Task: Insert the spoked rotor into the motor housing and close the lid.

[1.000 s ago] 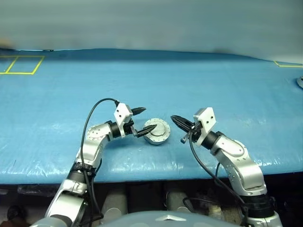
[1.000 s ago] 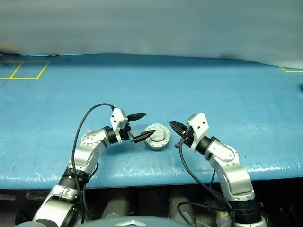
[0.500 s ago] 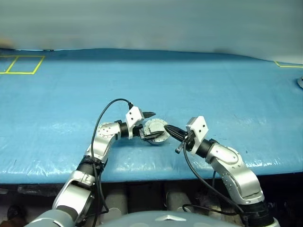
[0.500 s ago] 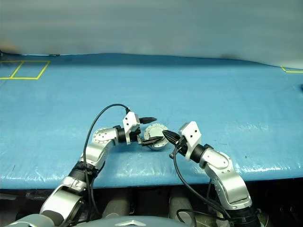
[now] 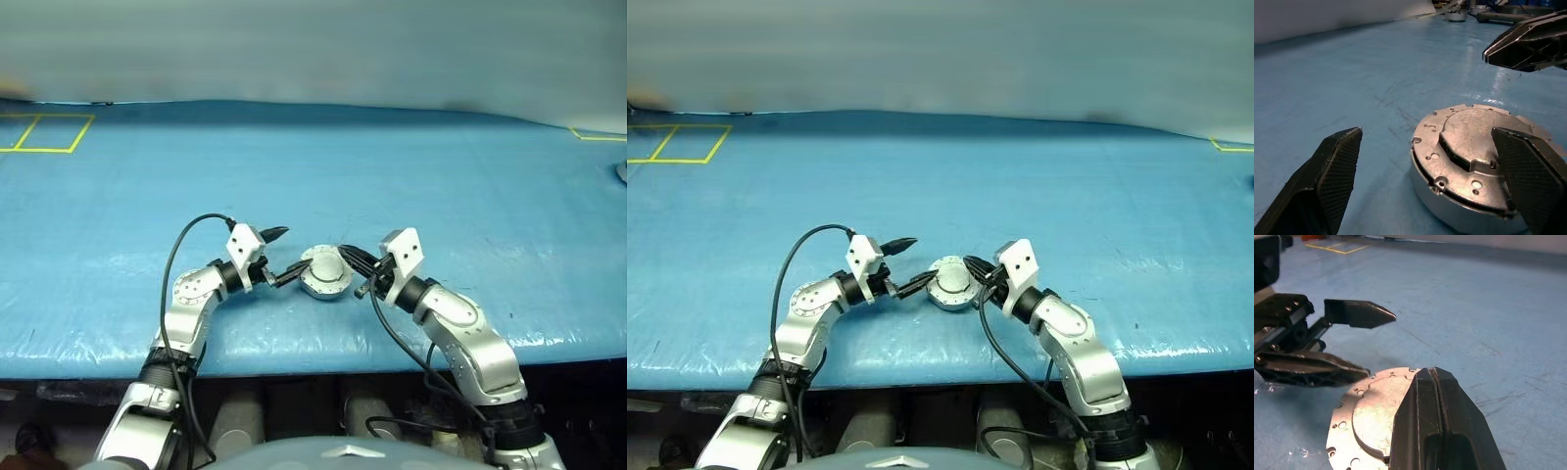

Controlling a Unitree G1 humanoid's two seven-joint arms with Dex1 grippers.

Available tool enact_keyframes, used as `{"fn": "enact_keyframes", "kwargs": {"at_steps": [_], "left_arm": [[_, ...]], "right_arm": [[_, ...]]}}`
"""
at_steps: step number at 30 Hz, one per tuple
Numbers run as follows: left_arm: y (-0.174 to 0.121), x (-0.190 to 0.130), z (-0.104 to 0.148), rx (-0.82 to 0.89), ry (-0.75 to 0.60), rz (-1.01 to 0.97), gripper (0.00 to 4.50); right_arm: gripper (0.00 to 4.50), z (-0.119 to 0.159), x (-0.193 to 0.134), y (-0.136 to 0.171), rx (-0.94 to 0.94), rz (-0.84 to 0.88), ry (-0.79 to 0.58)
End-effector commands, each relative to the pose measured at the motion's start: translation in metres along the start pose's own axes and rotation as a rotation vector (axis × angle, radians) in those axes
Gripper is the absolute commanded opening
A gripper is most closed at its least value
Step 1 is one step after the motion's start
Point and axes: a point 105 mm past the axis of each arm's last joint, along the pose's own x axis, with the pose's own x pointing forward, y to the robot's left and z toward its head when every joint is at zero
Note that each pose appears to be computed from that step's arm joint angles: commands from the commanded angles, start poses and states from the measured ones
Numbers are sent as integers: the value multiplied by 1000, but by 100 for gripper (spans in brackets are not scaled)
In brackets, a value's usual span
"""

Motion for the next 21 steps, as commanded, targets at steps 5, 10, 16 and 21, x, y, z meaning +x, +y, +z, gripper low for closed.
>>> {"fn": "enact_keyframes", "kwargs": {"at_steps": [5, 10, 16, 21], "left_arm": [[5, -16, 3, 12, -23, 110, 450], [3, -22, -4, 1, -9, 147, 450], [2, -23, -4, -3, -7, 158, 450], [1, -25, -8, -7, 4, 168, 450]], "right_arm": [[196, 2, 8, 15, -29, 106, -1], [357, 3, 11, 17, -41, 108, -4], [448, -6, 17, 15, -93, 89, 39], [448, -16, 20, 18, -122, 106, 79]]}}
